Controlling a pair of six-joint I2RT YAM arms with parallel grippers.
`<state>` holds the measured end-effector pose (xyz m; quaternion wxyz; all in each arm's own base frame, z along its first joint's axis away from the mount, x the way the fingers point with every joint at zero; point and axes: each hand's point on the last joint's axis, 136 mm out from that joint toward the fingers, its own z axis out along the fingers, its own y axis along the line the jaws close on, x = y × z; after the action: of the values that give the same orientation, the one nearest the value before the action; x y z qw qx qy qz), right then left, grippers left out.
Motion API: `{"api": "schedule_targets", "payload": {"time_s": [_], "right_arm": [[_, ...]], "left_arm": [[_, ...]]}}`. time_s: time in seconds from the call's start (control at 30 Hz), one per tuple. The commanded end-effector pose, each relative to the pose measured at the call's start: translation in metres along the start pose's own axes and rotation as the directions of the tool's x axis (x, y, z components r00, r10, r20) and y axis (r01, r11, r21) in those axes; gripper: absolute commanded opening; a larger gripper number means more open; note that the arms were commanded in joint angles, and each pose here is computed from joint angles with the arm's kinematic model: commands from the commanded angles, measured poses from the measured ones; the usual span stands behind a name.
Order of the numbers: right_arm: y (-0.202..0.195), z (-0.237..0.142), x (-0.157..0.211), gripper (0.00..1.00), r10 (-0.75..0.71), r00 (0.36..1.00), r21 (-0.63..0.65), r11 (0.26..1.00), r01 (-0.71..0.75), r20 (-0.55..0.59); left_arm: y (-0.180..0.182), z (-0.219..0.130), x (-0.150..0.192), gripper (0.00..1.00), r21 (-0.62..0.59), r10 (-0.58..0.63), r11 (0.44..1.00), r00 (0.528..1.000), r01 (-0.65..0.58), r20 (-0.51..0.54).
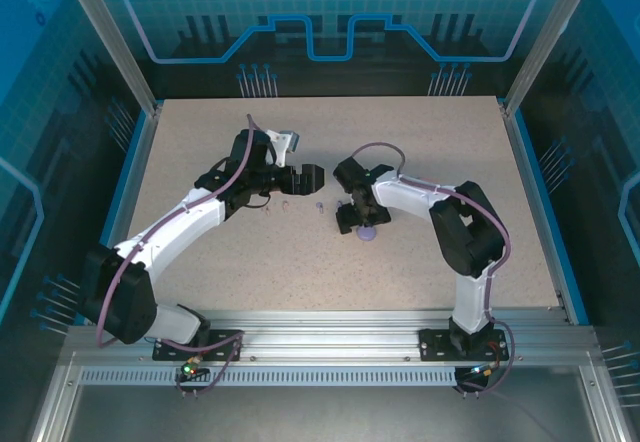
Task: Insert wireless bluetooth earbuds into charging case
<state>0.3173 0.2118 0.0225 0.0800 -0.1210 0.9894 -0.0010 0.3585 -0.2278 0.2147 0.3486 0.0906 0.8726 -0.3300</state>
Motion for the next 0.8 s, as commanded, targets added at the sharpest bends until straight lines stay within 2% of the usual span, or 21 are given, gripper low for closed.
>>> {"api": "schedule_targets", "payload": {"time_s": [0.0, 0.4, 0.77], "right_arm": [[0.002, 0.008, 0.019, 0.78, -0.039, 0.997, 0.016, 0.999, 0.041, -0.072], [-0.002, 0.011, 0.025, 0.69, -0.037, 0.995, 0.045, 0.998, 0.041, -0.096], [-0.004, 0.010, 0.035, 0.69, -0.041, 0.992, 0.061, 0.997, 0.048, -0.117]], "left_arm": [[-0.007, -0.008, -0.006, 0.99, 0.028, 0.008, 1.000, 0.999, -0.009, 0.031], [-0.009, -0.006, -0.010, 0.99, 0.033, 0.006, 0.999, 1.000, -0.007, 0.028], [-0.009, -0.005, -0.008, 0.99, 0.039, 0.009, 0.999, 1.000, -0.010, 0.019]]}}
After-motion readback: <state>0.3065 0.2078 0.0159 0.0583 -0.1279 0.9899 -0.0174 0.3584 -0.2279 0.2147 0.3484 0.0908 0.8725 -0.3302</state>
